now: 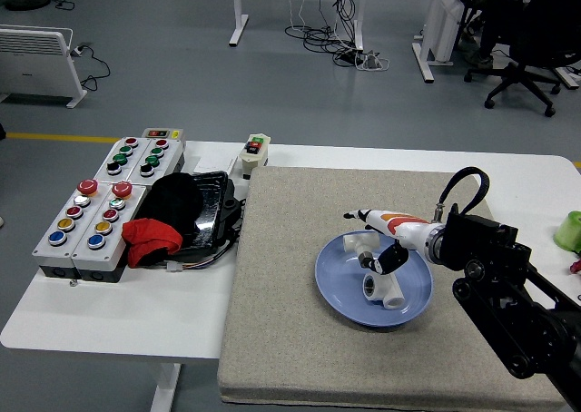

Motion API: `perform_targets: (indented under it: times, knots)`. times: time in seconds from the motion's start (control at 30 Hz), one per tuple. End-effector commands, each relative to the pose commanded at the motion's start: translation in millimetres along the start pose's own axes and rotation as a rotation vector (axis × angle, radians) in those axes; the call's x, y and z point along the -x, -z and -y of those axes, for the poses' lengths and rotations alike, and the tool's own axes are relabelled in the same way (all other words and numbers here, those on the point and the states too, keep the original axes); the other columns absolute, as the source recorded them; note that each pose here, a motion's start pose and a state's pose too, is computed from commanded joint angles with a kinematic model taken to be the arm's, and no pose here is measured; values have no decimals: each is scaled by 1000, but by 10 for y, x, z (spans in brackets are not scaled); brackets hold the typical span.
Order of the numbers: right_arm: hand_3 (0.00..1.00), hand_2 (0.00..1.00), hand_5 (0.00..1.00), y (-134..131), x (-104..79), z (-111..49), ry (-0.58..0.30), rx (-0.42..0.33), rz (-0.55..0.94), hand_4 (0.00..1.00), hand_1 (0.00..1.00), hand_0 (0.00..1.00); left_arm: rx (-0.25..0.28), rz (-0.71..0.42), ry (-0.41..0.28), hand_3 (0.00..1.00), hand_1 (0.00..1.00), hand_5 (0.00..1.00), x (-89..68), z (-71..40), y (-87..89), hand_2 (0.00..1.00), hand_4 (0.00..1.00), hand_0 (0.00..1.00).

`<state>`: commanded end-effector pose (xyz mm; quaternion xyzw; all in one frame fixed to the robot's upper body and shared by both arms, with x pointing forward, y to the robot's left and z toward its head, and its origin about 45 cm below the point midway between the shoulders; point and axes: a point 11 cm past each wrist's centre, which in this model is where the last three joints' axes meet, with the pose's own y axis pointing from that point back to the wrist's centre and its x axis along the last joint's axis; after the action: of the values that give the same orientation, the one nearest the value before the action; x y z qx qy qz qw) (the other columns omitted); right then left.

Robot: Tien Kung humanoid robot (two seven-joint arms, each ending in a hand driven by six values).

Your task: Pick pipe place plate twice

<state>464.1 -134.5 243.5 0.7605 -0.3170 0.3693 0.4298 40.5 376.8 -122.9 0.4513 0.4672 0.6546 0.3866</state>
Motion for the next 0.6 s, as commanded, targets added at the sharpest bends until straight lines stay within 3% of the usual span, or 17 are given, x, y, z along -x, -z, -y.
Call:
perform_targets:
  times: [0.07, 0.1, 0.3, 0.6]
  knots:
    - [998, 998, 114, 12, 0, 0, 1, -9, 5, 654, 894, 944, 1, 0, 0, 616, 594, 998, 4, 0, -3, 614, 305, 627]
    - [998, 998, 137, 18, -1, 0, 0, -12, 7, 686, 943, 998, 1, 1, 1, 616, 594, 998, 5, 0, -7, 614, 305, 627]
    - [998, 998, 156, 10, -34, -15, -14, -13, 14, 694, 944, 997, 2, 0, 1, 617, 593, 998, 6, 0, -11, 614, 306, 627]
    - [998, 998, 157, -9, -256, -143, -138, -71, 128, 692, 938, 986, 2, 0, 2, 616, 593, 998, 10, 0, -11, 614, 305, 627]
